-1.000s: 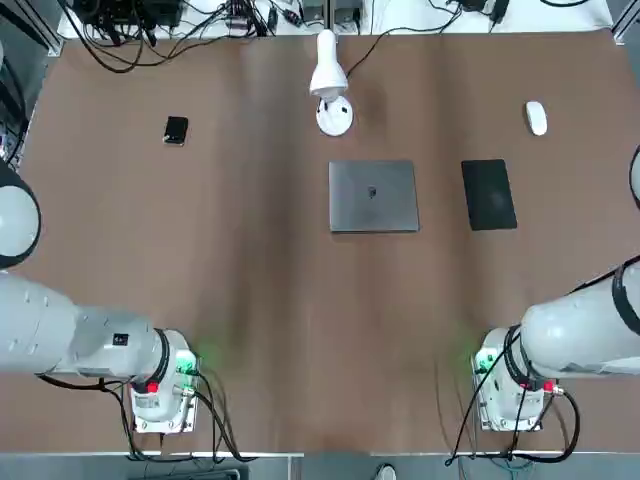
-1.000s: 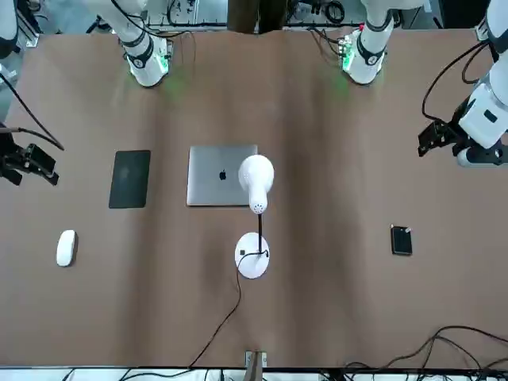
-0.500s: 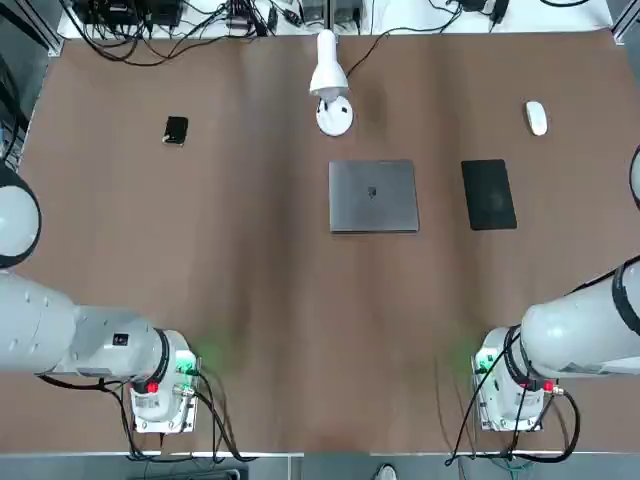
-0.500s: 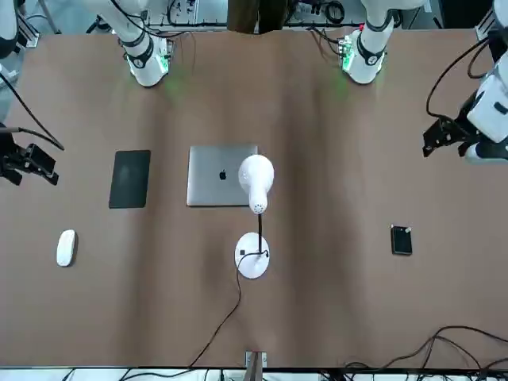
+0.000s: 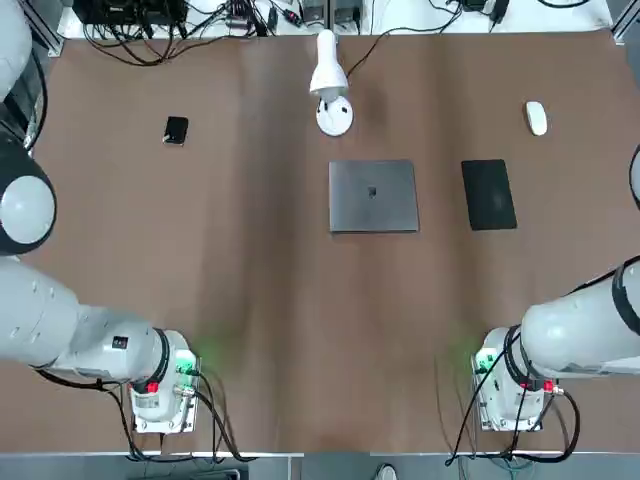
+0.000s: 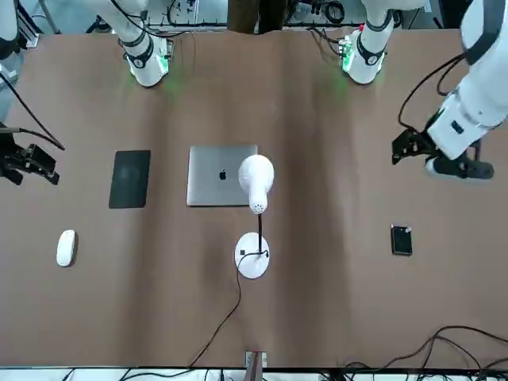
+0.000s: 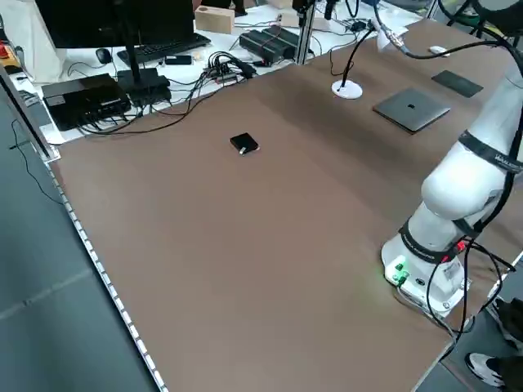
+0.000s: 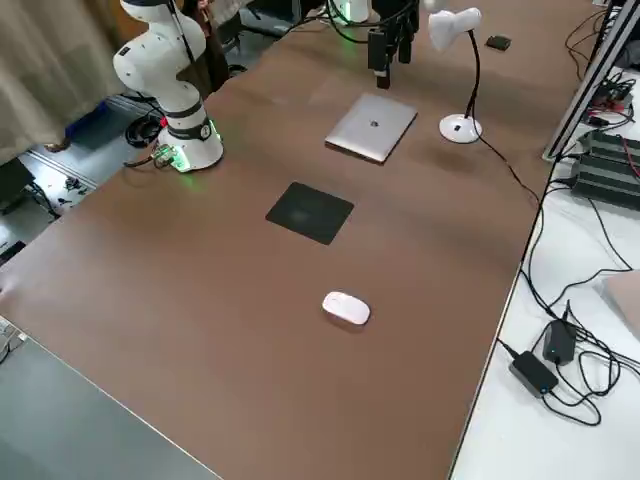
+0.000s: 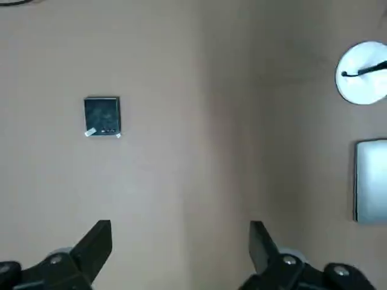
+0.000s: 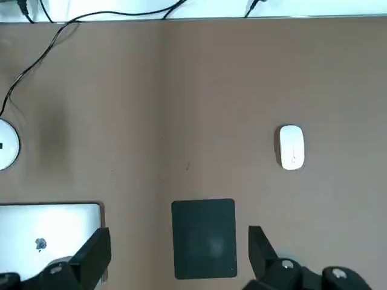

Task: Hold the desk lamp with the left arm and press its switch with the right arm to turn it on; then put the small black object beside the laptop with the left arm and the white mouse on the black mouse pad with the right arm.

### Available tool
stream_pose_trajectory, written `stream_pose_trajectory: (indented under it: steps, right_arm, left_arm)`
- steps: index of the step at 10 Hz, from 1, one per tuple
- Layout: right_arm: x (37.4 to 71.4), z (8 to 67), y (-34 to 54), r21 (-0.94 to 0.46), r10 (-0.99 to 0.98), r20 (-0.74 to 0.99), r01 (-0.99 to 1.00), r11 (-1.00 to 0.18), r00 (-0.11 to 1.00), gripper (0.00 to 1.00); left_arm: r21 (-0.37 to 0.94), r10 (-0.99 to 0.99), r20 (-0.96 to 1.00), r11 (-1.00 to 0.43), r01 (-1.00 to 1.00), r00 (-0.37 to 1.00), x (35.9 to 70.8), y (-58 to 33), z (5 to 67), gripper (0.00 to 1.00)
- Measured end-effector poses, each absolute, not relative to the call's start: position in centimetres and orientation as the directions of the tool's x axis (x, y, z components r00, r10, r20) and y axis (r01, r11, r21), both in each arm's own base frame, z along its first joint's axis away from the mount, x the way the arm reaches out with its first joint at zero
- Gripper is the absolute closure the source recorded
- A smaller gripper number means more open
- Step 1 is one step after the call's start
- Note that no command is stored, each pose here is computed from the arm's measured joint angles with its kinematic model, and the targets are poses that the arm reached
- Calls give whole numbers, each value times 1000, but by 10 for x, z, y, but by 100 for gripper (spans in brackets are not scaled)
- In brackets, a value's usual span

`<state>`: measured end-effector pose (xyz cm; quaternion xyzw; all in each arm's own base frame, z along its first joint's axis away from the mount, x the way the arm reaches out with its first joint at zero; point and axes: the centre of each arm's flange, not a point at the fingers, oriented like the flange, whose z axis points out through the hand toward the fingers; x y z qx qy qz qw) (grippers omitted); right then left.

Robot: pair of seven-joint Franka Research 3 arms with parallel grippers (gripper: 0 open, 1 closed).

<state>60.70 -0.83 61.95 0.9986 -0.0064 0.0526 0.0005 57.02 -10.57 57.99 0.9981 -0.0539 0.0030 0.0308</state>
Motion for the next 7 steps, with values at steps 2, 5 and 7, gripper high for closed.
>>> stream_pose_trajectory:
  steps: [2,5,7]
  right_arm:
    - [611,610,-5,0,-6,90,-6,-1000,996,0]
    - [621,579,-7,-2,-9,35,-9,-1000,999,0]
    - [633,546,-9,-3,-12,-15,-12,-1000,1000,0]
  left_arm:
    - [64,-132,12,-989,-132,991,567,-120,582,0]
    - [93,-217,2,-972,-217,976,564,-142,572,3]
    - [136,-345,19,-929,-344,938,579,-179,531,10]
